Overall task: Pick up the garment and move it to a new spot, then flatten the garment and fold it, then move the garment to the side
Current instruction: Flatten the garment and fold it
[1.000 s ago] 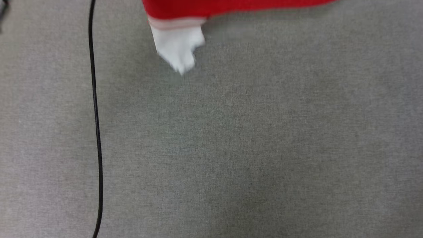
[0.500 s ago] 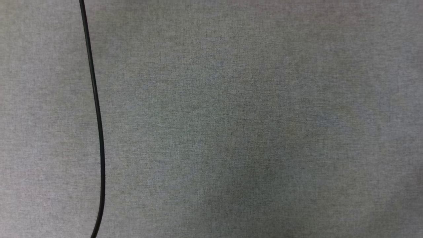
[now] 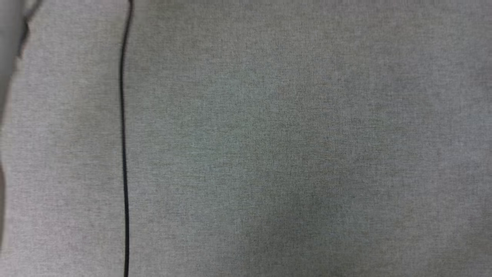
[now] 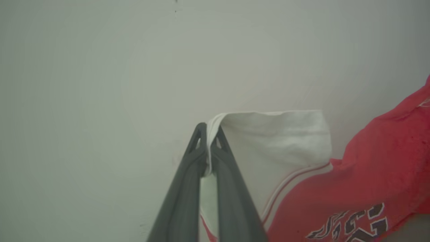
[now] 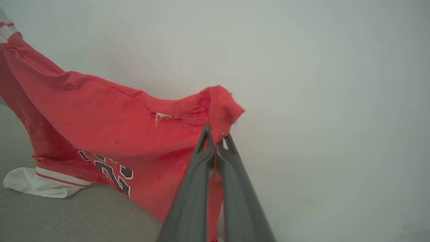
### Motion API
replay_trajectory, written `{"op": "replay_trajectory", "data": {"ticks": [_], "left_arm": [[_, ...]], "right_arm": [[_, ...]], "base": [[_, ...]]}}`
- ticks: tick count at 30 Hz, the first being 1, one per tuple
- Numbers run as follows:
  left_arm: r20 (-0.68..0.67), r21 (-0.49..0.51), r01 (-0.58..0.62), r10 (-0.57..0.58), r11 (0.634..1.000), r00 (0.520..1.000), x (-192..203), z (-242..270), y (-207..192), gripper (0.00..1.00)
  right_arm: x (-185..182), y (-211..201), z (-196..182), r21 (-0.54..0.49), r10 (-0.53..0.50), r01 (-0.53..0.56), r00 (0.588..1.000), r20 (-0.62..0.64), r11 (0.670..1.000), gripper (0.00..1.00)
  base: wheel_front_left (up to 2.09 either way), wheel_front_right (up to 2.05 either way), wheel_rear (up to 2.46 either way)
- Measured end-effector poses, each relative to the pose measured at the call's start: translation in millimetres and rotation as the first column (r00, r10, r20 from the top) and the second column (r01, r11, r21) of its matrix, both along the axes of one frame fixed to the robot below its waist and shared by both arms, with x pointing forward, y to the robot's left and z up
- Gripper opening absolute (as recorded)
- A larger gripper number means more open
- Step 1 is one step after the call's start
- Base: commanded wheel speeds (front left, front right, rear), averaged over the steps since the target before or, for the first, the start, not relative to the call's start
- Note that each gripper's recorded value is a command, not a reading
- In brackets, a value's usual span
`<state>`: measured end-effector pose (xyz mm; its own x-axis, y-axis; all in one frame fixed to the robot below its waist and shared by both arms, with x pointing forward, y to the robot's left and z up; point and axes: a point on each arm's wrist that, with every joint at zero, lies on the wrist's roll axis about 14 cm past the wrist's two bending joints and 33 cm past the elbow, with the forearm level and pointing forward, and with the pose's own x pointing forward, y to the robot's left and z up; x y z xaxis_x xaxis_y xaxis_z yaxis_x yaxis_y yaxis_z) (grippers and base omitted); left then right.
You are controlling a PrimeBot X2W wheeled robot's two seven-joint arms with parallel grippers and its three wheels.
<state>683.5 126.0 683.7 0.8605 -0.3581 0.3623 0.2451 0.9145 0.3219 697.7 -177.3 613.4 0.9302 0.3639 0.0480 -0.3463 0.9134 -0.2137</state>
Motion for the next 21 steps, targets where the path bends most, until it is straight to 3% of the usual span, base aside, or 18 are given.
{"op": "replay_trajectory", "data": {"ticks": [8,21], "left_arm": [[-0.109,-0.061,-0.022,0.015,0.998,0.994,-46.6,-51.8,13.1,0.0],[-0.34,-0.113,-0.096,0.052,0.989,0.939,-172.3,-134.5,33.4,0.0]], "right_arm": [[-48.0,5.0,-44.1,-0.014,0.064,-0.066,0.992,-0.111,0.998,0.0],[-158.5,-4.9,-112.9,0.025,0.107,-0.105,0.941,-0.322,0.994,0.0]], "base": [[0.0,0.0,0.0],[0.0,0.0,0.0]]}}
